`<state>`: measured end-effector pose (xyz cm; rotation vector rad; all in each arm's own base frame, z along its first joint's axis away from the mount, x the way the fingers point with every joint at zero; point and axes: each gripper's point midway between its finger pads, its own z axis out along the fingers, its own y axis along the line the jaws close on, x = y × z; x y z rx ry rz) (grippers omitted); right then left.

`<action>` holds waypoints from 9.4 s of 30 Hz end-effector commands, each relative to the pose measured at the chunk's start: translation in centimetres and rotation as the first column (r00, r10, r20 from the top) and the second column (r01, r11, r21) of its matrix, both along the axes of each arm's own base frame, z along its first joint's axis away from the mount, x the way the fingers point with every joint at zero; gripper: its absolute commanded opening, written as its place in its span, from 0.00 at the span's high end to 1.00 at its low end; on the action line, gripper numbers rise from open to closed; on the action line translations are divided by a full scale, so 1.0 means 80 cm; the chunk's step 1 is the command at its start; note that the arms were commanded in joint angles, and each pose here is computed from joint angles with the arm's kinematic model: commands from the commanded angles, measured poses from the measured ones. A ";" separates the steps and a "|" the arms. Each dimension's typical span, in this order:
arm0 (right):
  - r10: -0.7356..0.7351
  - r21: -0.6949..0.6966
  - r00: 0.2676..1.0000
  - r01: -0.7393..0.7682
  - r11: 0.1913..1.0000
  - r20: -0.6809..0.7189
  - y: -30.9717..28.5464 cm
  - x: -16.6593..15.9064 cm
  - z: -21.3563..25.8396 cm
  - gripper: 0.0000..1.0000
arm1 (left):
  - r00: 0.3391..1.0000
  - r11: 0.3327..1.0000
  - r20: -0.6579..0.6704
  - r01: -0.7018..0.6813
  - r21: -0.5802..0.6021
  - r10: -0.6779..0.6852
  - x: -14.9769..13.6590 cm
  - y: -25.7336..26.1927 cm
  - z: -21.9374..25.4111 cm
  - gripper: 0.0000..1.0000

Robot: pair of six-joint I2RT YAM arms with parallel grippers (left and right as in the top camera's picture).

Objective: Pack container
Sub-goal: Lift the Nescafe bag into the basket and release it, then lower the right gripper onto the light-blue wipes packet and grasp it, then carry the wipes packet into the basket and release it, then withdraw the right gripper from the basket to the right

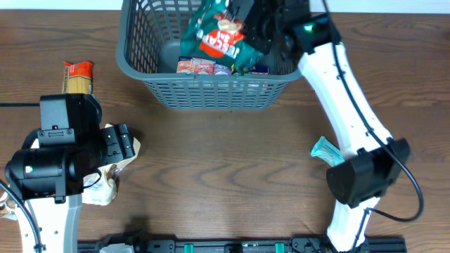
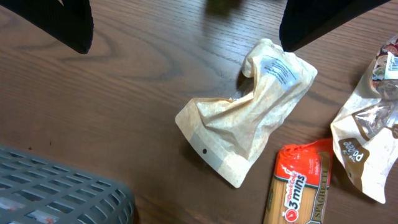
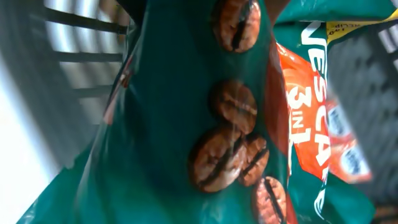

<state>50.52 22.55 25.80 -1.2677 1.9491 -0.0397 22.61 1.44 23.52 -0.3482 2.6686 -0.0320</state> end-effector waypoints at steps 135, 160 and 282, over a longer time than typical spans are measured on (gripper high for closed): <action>-0.627 -0.373 0.326 0.582 0.723 -0.707 -0.322 -0.311 -0.325 0.99 | 1.000 1.000 0.014 0.006 -0.023 -0.006 0.000 -0.004 0.009 0.14; -0.431 0.307 0.902 0.402 0.863 0.029 -0.195 -0.095 0.214 0.99 | 1.000 1.000 0.014 0.006 -0.023 -0.006 0.000 -0.004 0.008 0.14; -0.874 0.059 0.217 0.975 0.212 -0.434 -0.369 -0.085 -0.062 0.01 | 0.952 0.977 -0.280 -0.066 0.202 0.123 -0.080 0.049 -0.032 0.01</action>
